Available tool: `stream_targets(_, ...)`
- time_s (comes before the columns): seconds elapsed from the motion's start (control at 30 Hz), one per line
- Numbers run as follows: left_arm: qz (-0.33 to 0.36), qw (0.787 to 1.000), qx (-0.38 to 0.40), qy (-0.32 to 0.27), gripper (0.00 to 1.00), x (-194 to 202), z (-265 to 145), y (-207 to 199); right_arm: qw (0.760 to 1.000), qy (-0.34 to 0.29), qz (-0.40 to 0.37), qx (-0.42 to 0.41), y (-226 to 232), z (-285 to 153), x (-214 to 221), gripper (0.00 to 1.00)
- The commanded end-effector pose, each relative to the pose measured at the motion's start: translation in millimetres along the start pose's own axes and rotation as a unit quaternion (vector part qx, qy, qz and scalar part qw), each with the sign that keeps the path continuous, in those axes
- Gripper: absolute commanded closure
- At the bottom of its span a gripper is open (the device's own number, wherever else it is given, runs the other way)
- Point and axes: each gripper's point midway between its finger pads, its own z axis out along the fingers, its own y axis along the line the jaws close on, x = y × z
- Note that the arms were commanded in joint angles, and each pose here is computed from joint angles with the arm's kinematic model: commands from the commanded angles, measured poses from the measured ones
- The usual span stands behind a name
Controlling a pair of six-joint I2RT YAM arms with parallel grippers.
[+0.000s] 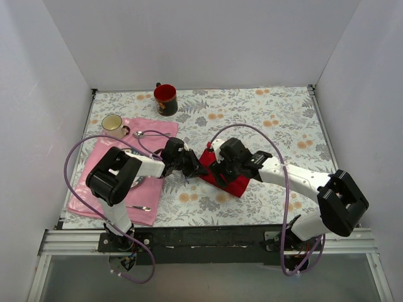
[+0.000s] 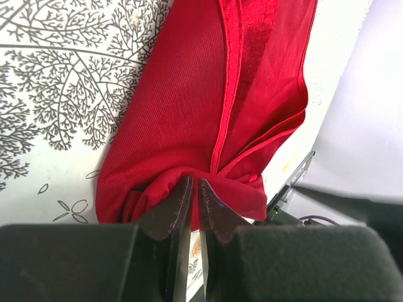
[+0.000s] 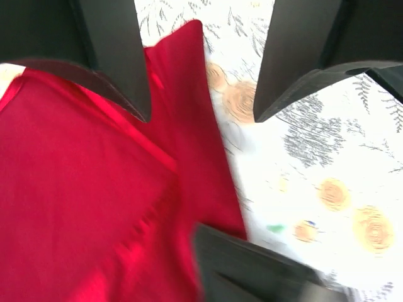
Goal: Fold the napkin, place the utensils inside, and roll it up
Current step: Roll the napkin with the utensil
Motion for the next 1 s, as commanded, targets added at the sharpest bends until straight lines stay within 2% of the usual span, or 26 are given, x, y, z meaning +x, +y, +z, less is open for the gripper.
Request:
stream_targets(0.0,-0.015,0.999,-0.039,0.020,0.93,4.5,1.6,16.3,0.995,-0.029,-0.090,0.040,13.2,3.4,-27.1,0.26)
stream_targets(0.23,-0.030,0.998,-0.054,0.033,0.95,6.6,1.5,25.1,0.979,-0.011,-0.170,0.108,15.8,26.5,-23.2,0.27)
stream_targets(0.53,-0.032,0.997,-0.050,0.044,0.96,5.9,1.1,24.2,0.966,0.017,-0.209,0.152,3.9,51.3,-0.7,0.37)
stream_targets(0.7,-0.017,0.998,-0.043,0.047,0.96,2.8,-0.7,20.4,0.969,0.041,-0.198,0.140,1.3,63.7,20.5,0.55)
stream_targets(0.8,-0.003,0.998,-0.042,0.048,0.96,-0.8,-2.0,17.8,0.981,0.045,-0.161,0.101,5.0,70.3,31.2,0.64)
stream_targets(0.83,-0.002,0.998,-0.041,0.051,0.96,-0.5,-2.9,17.2,0.983,0.046,-0.149,0.093,5.7,71.1,33.7,0.70)
stream_targets(0.9,0.005,0.998,-0.032,0.053,0.95,-2.9,-3.9,12.0,0.988,0.040,-0.134,0.071,10.8,72.1,32.5,0.75)
stream_targets(0.97,0.010,0.998,-0.030,0.056,0.94,-4.1,-5.0,8.9,0.992,0.043,-0.101,0.055,11.5,72.2,33.7,0.85)
